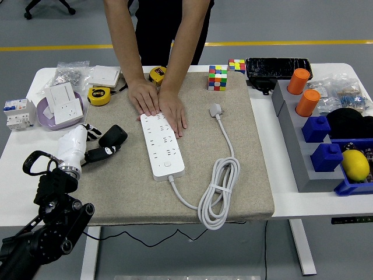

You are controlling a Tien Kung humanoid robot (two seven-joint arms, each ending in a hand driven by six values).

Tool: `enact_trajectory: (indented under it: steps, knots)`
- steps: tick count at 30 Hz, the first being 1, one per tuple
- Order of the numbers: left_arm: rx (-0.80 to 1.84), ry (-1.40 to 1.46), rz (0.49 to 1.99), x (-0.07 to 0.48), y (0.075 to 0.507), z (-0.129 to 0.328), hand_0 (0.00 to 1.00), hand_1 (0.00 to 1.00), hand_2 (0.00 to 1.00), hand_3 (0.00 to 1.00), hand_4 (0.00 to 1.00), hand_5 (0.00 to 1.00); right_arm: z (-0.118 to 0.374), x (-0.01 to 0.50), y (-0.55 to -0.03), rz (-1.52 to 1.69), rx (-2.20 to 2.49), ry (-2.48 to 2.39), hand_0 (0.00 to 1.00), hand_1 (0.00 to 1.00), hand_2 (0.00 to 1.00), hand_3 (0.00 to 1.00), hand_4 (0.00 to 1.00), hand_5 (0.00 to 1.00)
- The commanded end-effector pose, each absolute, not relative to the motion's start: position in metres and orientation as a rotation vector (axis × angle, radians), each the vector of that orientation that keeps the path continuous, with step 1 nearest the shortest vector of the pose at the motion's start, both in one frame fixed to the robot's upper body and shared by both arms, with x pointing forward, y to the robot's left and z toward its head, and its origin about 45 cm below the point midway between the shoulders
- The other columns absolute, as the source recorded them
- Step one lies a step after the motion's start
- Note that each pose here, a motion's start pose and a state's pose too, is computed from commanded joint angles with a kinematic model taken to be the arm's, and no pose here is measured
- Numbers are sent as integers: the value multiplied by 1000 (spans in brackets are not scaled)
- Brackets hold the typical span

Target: Pick up the plug,place it near the board,insert it into the board,press the button

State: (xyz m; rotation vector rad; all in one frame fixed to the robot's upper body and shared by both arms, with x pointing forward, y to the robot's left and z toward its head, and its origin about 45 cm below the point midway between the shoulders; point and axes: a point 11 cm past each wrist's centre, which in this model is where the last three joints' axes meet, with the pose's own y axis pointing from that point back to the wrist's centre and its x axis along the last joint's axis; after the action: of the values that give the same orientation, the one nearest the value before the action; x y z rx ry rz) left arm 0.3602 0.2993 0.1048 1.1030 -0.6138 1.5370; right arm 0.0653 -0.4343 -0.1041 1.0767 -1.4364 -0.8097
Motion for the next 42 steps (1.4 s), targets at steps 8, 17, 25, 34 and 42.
enact_trajectory:
  steps: [8, 17, 25, 34, 42]
  knots:
    - [1092, -624, 1511, 360, 295, 104, 538, 542, 465, 463, 998, 205, -104, 64, -434, -813, 1074, -1436, 807, 720, 724, 769, 998, 933]
    - [946, -780, 1532, 365, 280, 124, 407, 336, 346, 407, 625, 112, -104, 67, -433, -812, 1079, -1440, 807, 719, 723, 768, 998, 933]
    - [895, -820, 1510, 369, 270, 134, 402, 327, 342, 403, 593, 102, -104, 66, -434, -812, 1075, -1439, 805, 720, 723, 768, 998, 932]
    - [886, -824, 1485, 369, 266, 133, 410, 346, 358, 414, 610, 105, -104, 65, -435, -810, 1074, -1434, 803, 719, 723, 768, 998, 932]
    - [777, -894, 1387, 371, 249, 147, 402, 334, 361, 412, 635, 105, -104, 65, -435, -808, 1074, -1435, 801, 719, 723, 767, 998, 932]
